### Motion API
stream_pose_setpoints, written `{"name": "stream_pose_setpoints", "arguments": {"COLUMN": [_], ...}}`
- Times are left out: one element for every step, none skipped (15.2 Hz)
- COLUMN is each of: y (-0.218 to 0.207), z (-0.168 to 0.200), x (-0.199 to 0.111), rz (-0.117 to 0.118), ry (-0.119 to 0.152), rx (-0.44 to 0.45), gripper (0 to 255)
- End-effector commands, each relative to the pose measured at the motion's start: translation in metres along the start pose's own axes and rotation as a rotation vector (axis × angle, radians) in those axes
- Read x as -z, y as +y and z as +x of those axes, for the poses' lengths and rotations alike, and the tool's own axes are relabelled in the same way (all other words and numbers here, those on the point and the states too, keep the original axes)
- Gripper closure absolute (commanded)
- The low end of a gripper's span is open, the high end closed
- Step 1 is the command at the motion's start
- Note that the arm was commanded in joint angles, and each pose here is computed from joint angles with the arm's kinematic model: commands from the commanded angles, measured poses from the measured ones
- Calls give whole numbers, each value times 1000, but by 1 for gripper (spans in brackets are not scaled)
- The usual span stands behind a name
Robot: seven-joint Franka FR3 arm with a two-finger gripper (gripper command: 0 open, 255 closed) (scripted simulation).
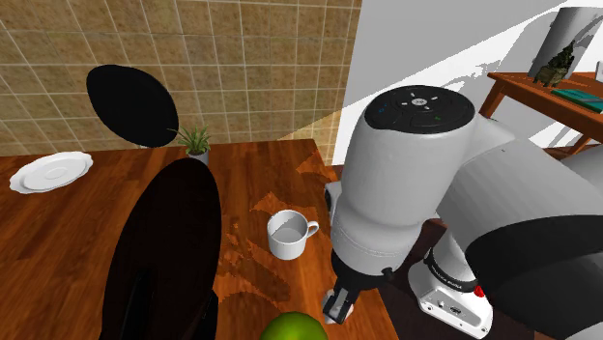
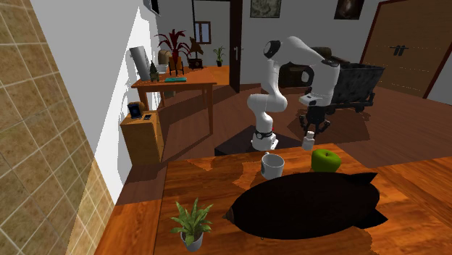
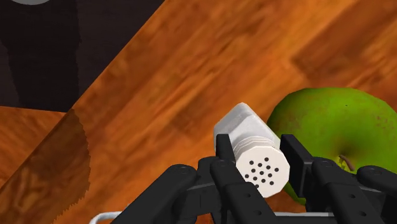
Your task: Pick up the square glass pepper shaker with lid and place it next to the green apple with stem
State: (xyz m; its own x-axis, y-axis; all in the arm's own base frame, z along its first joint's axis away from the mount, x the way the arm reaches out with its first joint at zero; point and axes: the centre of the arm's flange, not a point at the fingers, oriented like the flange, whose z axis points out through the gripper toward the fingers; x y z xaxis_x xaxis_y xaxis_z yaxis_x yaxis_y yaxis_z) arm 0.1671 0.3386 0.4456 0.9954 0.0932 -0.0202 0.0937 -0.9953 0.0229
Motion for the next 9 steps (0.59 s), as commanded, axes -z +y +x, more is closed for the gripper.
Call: {"name": "stream_pose_setpoints", "arguments": {"y": [-2, -2, -2, -2, -2, -3, -3, -3, -3], "z": [1, 1, 1, 1, 1, 1, 1, 1, 2], "x": [-11, -17, -22, -27, -33, -38, -43, -48, -54], "rz": [0, 0, 0, 0, 0, 0, 0, 0, 0], "ry": [0, 0, 0, 0, 0, 0, 0, 0, 0], "rx": [0, 0, 0, 0, 0, 0, 0, 0, 0], "gripper": [255, 255, 255, 255, 255, 255, 255, 255, 255]}}
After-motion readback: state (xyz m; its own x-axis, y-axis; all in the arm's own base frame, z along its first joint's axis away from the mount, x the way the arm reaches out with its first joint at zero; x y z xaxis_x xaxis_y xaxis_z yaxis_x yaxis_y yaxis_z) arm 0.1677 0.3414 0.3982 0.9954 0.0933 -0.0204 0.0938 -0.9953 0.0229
